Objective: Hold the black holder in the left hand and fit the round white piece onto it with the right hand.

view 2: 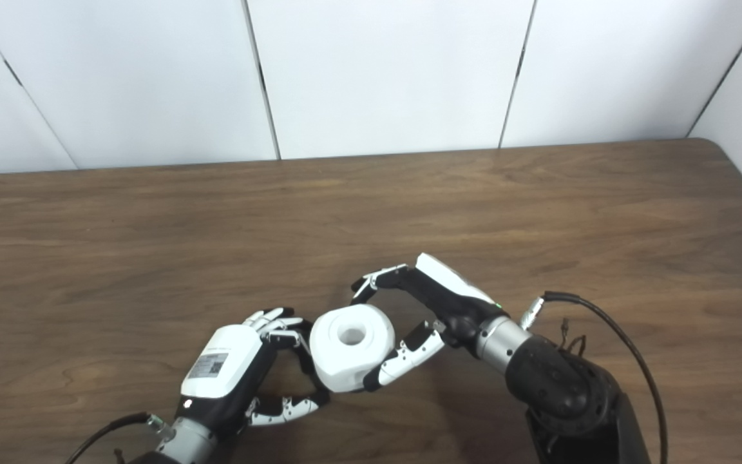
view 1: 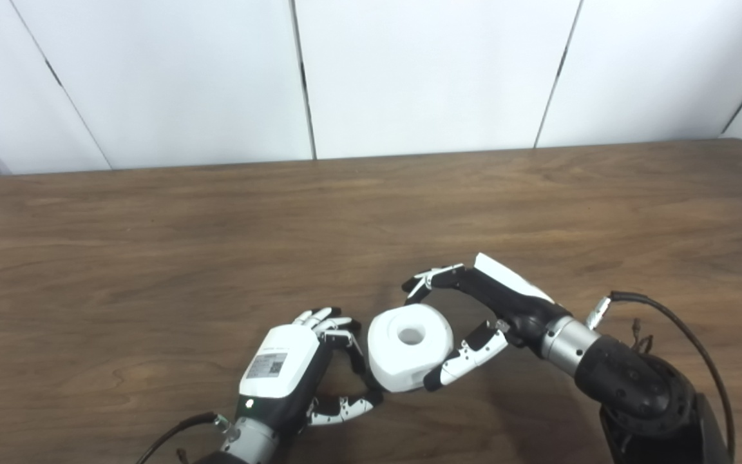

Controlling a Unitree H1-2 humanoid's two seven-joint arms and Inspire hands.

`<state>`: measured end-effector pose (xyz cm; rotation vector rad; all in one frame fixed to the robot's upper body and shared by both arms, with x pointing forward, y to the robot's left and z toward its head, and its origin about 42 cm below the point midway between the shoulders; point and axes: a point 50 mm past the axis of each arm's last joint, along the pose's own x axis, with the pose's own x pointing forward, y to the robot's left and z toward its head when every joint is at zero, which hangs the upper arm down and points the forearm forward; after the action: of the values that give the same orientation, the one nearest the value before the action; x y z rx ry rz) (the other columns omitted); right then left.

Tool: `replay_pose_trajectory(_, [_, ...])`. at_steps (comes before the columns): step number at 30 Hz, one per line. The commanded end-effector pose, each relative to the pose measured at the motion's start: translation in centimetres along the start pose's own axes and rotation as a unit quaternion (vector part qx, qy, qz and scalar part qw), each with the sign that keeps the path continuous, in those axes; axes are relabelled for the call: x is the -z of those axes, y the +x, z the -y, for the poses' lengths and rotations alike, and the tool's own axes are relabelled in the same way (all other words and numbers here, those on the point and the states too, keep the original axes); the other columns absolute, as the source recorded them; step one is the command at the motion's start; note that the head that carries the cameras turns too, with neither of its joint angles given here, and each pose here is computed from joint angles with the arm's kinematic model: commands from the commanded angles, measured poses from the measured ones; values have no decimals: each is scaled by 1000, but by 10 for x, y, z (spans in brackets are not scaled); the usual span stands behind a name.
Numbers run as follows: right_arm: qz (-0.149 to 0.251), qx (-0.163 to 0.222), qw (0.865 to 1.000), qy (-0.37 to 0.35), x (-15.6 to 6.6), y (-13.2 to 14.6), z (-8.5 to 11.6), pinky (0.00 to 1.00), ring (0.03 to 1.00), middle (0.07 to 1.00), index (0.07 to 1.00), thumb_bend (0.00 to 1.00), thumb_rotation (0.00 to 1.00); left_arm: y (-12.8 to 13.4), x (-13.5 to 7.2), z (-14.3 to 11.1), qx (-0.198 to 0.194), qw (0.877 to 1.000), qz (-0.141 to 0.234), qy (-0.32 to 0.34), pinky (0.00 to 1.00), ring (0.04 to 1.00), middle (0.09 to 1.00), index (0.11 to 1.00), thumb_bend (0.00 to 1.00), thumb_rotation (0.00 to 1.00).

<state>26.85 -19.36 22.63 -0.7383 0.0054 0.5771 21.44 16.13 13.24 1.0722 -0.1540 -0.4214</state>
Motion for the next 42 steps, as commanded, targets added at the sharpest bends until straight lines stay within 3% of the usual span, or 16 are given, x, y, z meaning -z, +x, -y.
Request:
replay_pose_trajectory(1, [11,14,1000,-11,-5,2,8,1000,912,814,491,522,162,-6,4,19,63,998,-25,5,929,912,809,494,522,73])
replay_pose_trajectory(2, [11,13,1000,-13,-4,2,8,1000,912,814,491,521,163,-6,4,19,64,998,-24,4,927,911,811,571,721,149])
replay_pose_trajectory(3, [11,12,1000,-14,-4,2,8,1000,914,815,491,521,163,-6,4,19,64,998,-24,3,927,910,812,600,794,181])
replay_pose_trajectory(4, [11,11,1000,-16,-4,2,9,1000,914,816,492,521,163,-6,3,18,64,998,-24,2,927,910,813,616,832,198])
replay_pose_trajectory(5, [10,10,1000,-19,-4,2,9,1000,918,820,550,751,279,-6,3,18,63,998,-23,2,926,909,814,631,864,212])
replay_pose_trajectory(6, [10,9,1000,-21,-4,2,10,1000,923,826,578,836,323,-6,3,18,63,998,-23,2,927,909,815,640,878,219])
replay_pose_trajectory(8, [11,6,1000,-26,-4,3,10,1000,935,843,627,942,376,-5,3,18,63,998,-22,5,927,909,819,659,891,229])
replay_pose_trajectory(10, [13,1,999,-34,-5,3,10,1000,953,866,673,986,409,-5,3,17,64,998,-23,7,926,907,819,672,893,233])
replay_pose_trajectory(20, [15,-12,998,-60,-10,1,10,1000,1000,960,836,1000,415,-4,1,17,71,997,-30,14,928,910,824,698,895,223])
replay_pose_trajectory(37, [14,-24,997,-76,-12,5,17,1000,1000,959,860,1000,449,-2,5,16,75,997,-31,9,921,915,834,738,932,233])
replay_pose_trajectory(42, [14,-58,994,-89,-16,6,30,1000,1000,985,905,1000,486,0,6,8,84,994,-33,-67,932,938,859,808,947,254])
